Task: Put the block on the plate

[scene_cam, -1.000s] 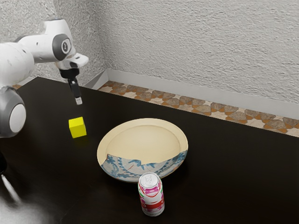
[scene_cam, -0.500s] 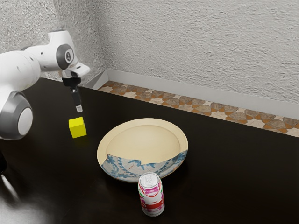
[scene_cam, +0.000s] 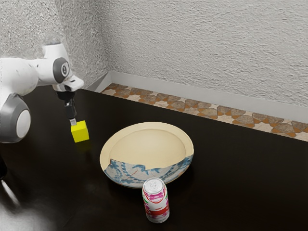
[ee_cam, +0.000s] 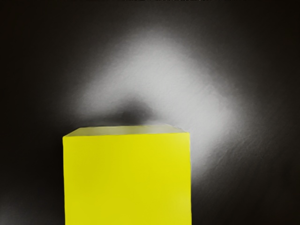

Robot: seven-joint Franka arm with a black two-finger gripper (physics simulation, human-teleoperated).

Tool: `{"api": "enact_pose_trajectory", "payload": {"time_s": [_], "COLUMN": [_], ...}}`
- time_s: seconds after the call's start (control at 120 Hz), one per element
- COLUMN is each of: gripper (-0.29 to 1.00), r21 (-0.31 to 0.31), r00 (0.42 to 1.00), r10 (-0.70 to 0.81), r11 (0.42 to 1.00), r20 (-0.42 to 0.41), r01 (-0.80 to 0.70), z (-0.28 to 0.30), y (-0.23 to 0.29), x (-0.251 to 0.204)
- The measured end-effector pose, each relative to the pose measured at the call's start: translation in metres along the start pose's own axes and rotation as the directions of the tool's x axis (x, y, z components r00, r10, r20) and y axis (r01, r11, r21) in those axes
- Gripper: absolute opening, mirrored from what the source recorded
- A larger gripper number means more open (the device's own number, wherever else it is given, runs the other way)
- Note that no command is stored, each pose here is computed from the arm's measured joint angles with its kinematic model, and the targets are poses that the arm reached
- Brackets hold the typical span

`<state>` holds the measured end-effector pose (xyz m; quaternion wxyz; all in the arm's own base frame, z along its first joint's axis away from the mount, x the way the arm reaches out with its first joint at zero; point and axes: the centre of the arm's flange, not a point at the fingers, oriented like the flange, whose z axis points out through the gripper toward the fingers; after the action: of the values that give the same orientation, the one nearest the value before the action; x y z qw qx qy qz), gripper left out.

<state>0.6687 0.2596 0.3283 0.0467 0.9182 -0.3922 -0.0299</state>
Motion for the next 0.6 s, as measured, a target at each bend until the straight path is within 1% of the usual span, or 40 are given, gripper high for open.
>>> {"api": "enact_pose_trajectory", "payload": {"time_s": [0.167,0.3,0.6], "gripper": [0.7,0.7,0.7], "r21": [0.021,0.026,-0.013], "r00": [1.0,1.0,1.0], "r10": [0.013,0.015,0.022], "r11": [1.0,1.0,1.0], "r20": [-0.002,0.002,0.007], "r01": [-0.013,-0.015,-0.022], "z": [0.009,0.02,0.067], "y": [-0.003,-0.007,-0.01], "x": [0.003,0.003,0.008]}}
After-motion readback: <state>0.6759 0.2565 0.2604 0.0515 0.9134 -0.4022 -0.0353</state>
